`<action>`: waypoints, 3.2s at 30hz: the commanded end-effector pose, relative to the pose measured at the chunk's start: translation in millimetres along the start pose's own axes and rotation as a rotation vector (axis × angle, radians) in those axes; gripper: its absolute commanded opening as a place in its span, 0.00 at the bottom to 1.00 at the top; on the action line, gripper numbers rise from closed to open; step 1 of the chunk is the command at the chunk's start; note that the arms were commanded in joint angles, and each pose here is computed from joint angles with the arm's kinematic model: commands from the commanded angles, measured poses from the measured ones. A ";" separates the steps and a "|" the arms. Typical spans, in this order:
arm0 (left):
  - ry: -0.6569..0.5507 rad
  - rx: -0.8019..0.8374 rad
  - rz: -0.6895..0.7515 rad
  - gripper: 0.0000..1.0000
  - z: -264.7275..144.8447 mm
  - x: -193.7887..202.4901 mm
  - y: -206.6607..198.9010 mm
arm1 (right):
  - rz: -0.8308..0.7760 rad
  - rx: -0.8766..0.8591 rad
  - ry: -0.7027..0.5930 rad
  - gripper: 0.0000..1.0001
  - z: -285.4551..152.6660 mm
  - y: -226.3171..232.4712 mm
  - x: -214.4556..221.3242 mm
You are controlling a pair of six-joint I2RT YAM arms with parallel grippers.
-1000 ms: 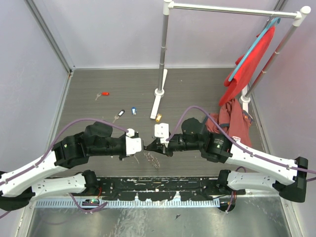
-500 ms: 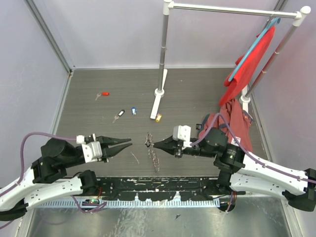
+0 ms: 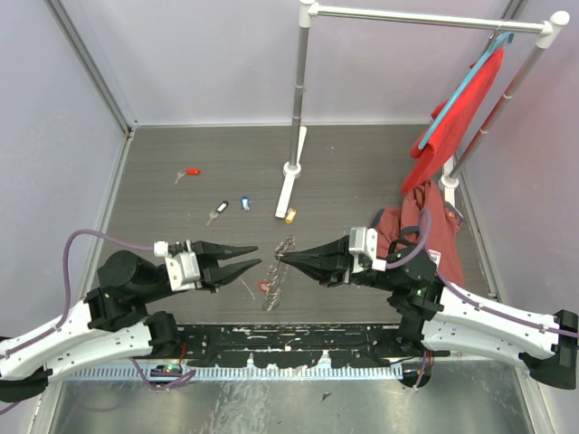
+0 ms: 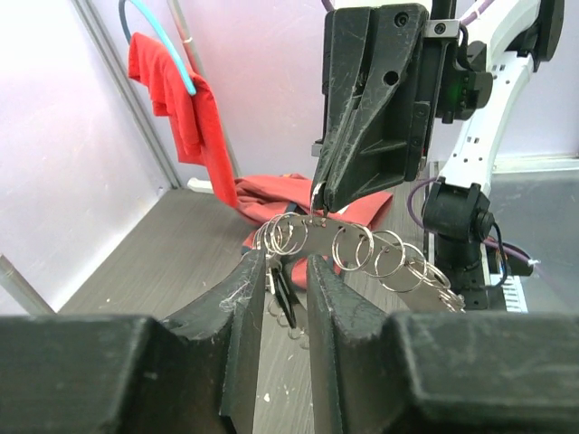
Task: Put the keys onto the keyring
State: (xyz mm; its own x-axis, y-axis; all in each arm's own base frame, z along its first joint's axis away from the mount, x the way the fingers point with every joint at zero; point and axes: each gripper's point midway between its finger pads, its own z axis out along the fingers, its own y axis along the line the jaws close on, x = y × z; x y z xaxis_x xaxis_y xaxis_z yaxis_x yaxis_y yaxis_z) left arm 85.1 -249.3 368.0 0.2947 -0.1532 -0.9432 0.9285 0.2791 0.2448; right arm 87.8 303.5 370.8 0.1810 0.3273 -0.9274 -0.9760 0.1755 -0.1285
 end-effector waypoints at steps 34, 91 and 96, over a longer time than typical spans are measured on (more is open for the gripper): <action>-0.211 0.094 -0.094 0.34 32.6 -18.8 -18.2 | -0.071 -0.090 -0.237 0.01 3.0 14.3 -75.1; -0.191 0.141 -0.054 0.00 32.8 -20.3 -24.3 | -0.072 -0.102 -0.115 0.01 10.4 13.0 -49.6; -0.079 0.148 0.055 0.00 25.1 -5.8 -21.8 | -0.104 -0.125 -0.051 0.24 7.2 15.3 -51.0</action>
State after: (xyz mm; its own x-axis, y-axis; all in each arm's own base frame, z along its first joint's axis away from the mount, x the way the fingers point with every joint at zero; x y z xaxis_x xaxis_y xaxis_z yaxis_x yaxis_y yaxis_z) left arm 64.9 -285.2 374.7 0.2654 -0.3027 -0.9154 0.9632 0.1258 0.2376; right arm 71.1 304.5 389.3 0.2213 0.3441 -0.9125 -0.9751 0.0948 -0.2007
